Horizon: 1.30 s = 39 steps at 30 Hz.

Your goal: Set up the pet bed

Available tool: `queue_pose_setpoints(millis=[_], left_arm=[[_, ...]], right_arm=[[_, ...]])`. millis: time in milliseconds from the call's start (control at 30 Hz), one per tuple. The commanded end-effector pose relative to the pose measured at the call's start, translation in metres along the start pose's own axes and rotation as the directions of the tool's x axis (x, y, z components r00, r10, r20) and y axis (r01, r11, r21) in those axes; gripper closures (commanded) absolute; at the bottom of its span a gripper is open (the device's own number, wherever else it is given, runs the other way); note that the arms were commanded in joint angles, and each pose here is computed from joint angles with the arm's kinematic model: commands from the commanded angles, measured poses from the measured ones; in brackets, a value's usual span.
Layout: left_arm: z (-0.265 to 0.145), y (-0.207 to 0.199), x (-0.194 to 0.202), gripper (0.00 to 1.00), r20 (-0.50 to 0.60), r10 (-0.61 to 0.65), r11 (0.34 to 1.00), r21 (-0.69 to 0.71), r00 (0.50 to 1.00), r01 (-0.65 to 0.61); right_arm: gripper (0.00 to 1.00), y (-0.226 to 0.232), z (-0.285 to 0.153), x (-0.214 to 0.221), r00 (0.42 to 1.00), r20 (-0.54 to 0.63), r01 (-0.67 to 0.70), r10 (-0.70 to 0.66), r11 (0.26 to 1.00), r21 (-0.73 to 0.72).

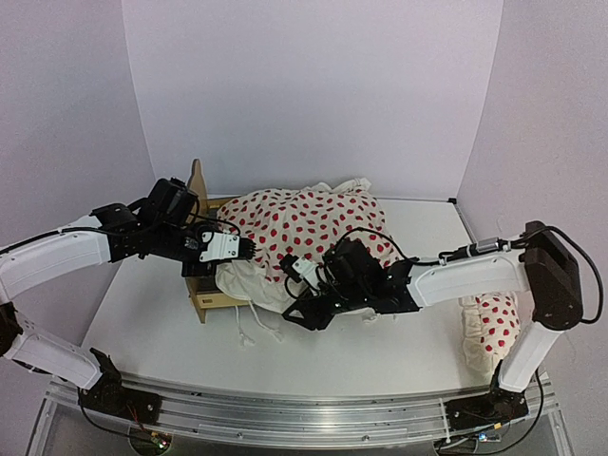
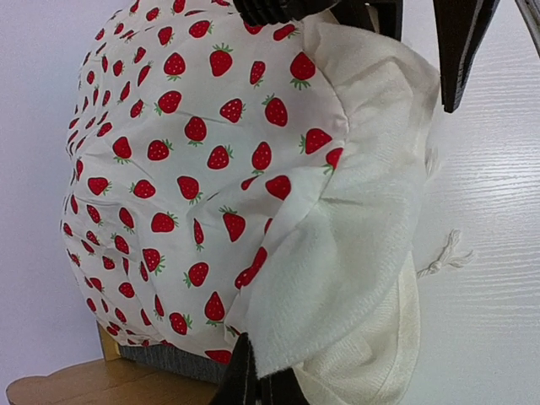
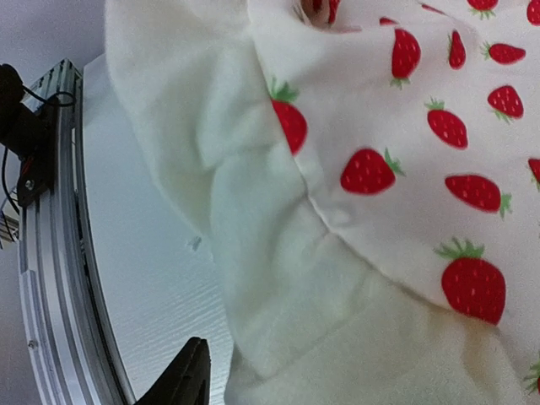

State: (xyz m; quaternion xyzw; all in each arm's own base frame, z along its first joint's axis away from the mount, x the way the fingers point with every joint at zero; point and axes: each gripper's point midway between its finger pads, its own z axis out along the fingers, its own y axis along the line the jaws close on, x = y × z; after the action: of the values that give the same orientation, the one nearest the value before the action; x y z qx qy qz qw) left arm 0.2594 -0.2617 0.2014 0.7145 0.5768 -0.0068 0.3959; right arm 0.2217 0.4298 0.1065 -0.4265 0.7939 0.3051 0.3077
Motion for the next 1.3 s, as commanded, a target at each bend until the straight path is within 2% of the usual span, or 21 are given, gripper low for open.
queue_pose_setpoints(millis=[0,67,267,467,567,733,1133,1200,1267], left_arm=[[-0.006,0.008,-0.010,1.00,0.052,0.007,0.999,-0.035,0.999,-0.005],[-0.005,0.008,-0.010,1.00,0.053,0.005,0.999,-0.033,0.999,-0.003],[-0.004,0.006,-0.009,1.00,0.048,0.008,1.000,-0.025,0.999,-0.007],[-0.006,-0.017,0.013,1.00,-0.035,0.079,0.996,0.047,0.996,-0.077],[-0.005,-0.027,0.025,1.00,-0.074,0.102,0.993,0.061,0.992,-0.098],[-0.001,-0.015,0.013,1.00,-0.035,0.023,0.999,0.032,0.999,-0.022],[0.003,-0.022,0.020,1.00,-0.052,0.032,0.998,0.048,0.998,-0.029],[0.003,-0.025,0.023,1.00,-0.061,0.039,0.998,0.054,0.997,-0.036],[0.004,-0.030,0.029,1.00,-0.078,0.057,0.997,0.062,0.995,-0.052]], right_arm=[[0.53,-0.019,-0.026,0.003,0.991,0.051,-0.128,0.122,0.983,0.133],[0.53,-0.020,-0.027,0.010,0.988,0.066,-0.147,0.138,0.976,0.163],[0.50,0.007,-0.001,0.017,0.987,0.153,-0.074,0.049,0.984,0.164],[0.47,0.019,0.023,-0.014,0.971,0.239,-0.056,0.023,0.990,0.132],[0.47,0.025,0.033,-0.016,0.973,0.231,-0.041,0.016,0.994,0.103],[0.48,0.034,0.068,-0.006,0.979,0.193,-0.067,0.059,0.997,0.034],[0.43,-0.005,0.111,0.012,0.986,0.168,-0.022,-0.019,0.971,0.238],[0.45,-0.008,0.117,0.019,0.988,0.151,-0.017,-0.020,0.970,0.243],[0.59,-0.010,0.121,0.028,0.992,0.125,-0.012,-0.020,0.968,0.249]])
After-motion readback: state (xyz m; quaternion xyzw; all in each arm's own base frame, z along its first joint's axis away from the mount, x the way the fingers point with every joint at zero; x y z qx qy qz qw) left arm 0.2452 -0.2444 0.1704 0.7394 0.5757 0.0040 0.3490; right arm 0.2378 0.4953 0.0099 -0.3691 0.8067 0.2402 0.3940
